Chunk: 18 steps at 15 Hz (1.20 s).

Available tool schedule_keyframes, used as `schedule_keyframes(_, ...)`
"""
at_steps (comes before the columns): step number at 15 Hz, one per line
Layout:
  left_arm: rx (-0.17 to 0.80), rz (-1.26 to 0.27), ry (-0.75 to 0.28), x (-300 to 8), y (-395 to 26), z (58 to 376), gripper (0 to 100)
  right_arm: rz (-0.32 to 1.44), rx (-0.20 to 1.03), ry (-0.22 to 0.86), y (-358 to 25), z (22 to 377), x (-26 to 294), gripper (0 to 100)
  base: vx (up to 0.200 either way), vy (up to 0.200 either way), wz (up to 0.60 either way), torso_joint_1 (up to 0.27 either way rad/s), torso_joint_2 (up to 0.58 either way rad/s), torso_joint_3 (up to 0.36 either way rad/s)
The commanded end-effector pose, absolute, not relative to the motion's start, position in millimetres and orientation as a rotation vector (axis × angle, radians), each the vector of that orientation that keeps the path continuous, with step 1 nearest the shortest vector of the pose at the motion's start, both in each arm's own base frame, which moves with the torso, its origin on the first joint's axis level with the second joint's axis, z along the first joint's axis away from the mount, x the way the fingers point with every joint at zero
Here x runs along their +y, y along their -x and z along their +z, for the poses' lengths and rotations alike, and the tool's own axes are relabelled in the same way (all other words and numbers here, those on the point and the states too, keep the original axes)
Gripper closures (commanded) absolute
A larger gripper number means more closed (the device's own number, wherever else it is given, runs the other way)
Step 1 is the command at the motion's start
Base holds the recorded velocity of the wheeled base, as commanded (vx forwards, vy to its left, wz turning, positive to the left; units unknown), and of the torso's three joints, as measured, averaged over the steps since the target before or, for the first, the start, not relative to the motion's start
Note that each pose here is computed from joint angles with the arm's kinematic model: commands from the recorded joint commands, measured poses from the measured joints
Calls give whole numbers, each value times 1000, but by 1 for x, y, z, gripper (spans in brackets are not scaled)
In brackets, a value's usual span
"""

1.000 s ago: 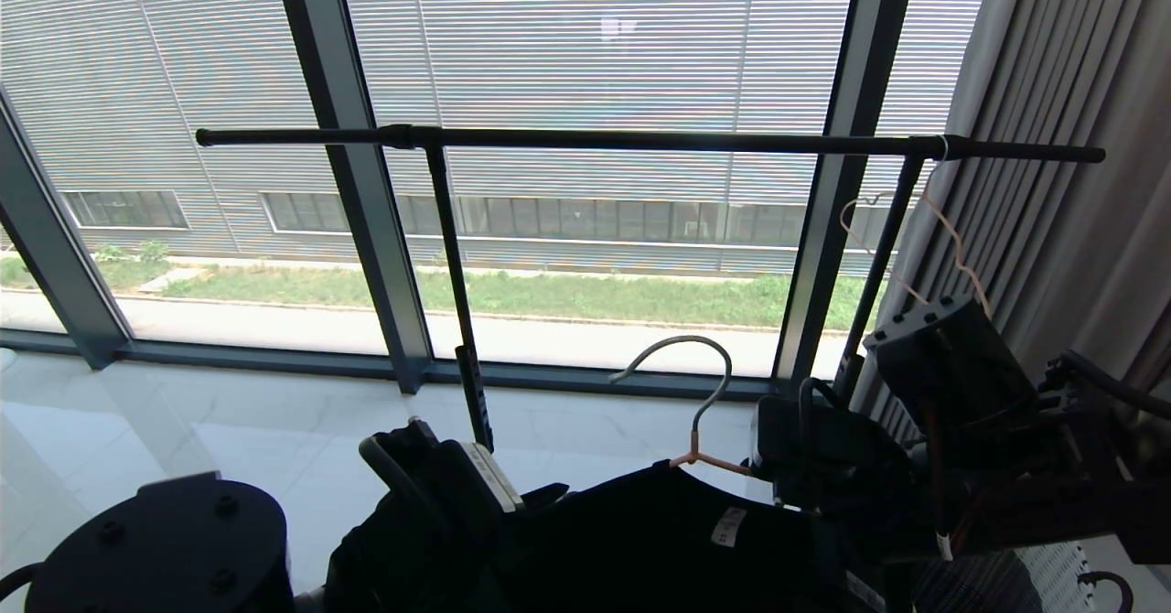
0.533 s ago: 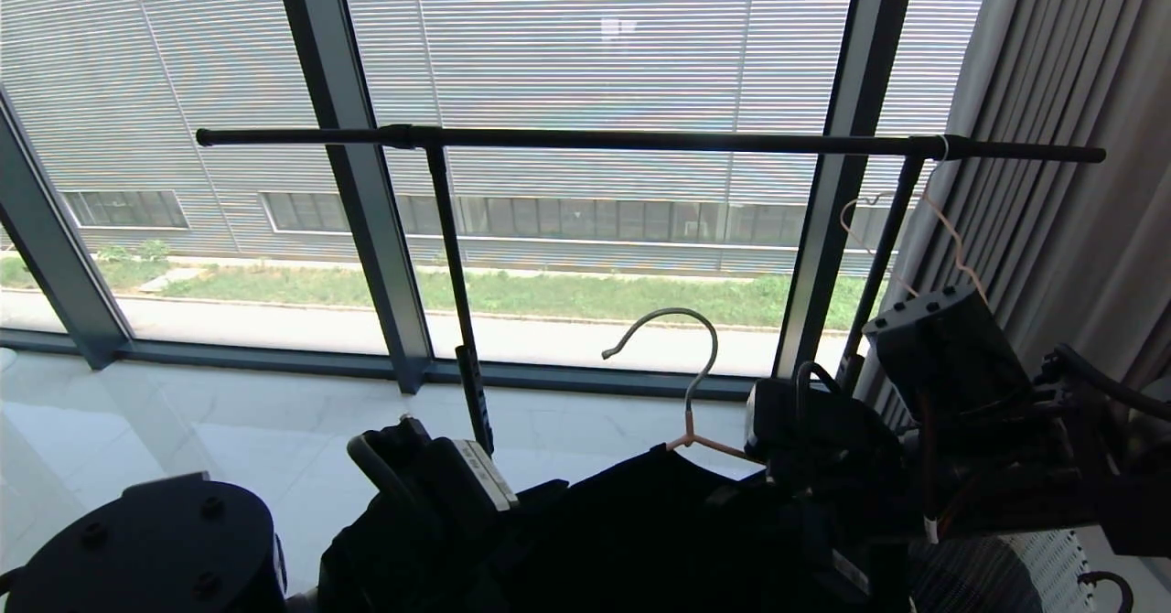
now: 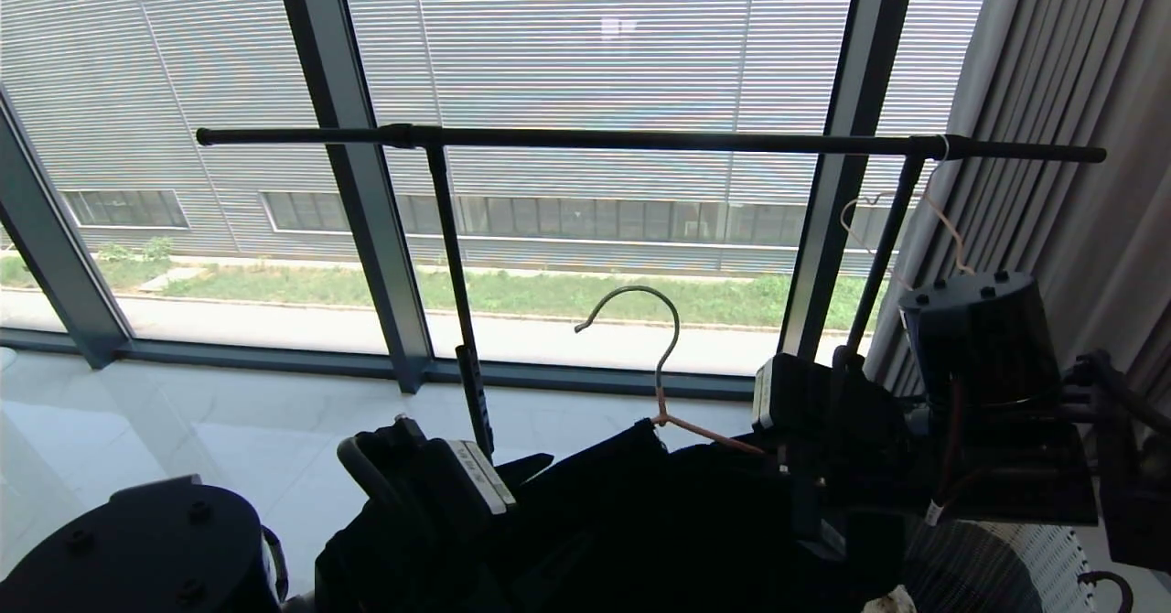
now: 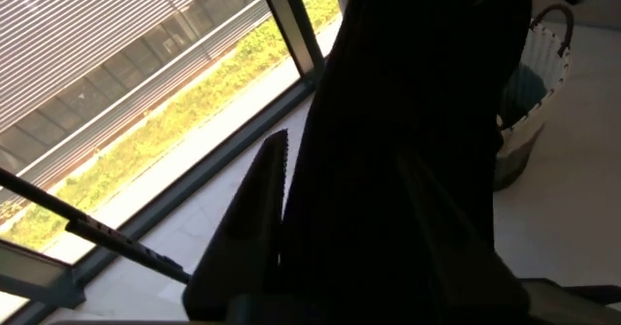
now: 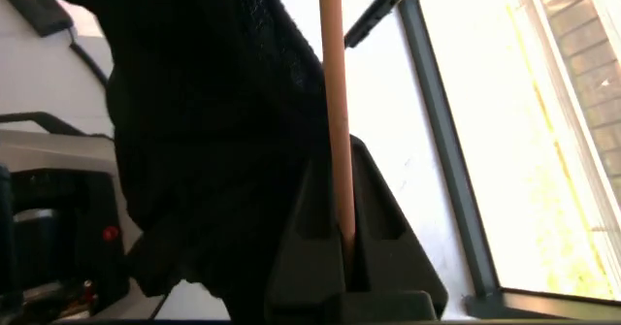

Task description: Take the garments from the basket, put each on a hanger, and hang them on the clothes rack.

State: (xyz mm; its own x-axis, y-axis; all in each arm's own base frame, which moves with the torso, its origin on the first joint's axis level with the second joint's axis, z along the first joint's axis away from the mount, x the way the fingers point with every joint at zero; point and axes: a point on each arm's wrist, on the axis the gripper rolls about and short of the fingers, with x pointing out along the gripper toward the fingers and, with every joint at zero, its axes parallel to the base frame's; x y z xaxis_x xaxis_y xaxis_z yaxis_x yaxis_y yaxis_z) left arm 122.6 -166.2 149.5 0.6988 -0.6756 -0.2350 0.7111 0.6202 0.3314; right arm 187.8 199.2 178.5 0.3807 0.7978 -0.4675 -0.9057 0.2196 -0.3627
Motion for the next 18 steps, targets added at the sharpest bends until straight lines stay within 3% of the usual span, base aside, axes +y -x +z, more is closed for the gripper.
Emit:
schedule_keyframes(1, 93, -782, -420, -165, -125, 149, 0, 1176, 137, 685, -184, 177, 189, 100, 0, 0, 0, 0, 0, 0)
schedule_keyframes(5, 112, -698, -419, -156, -135, 148, 0, 1125, 10, 741, -181, 174, 171, 100, 0, 0, 0, 0, 0, 0)
schedule_keyframes(10, 216, -536, -421, -121, -159, 132, 0, 1089, -136, 784, -189, 183, 153, 100, 0, 0, 0, 0, 0, 0)
schedule_keyframes(15, 268, -618, -392, -106, -173, 122, 0, 1044, -183, 770, -186, 197, 137, 100, 0, 0, 0, 0, 0, 0)
schedule_keyframes(18, 334, -624, -473, -102, -179, 104, 0, 1057, -200, 763, -184, 200, 137, 100, 0, 0, 0, 0, 0, 0)
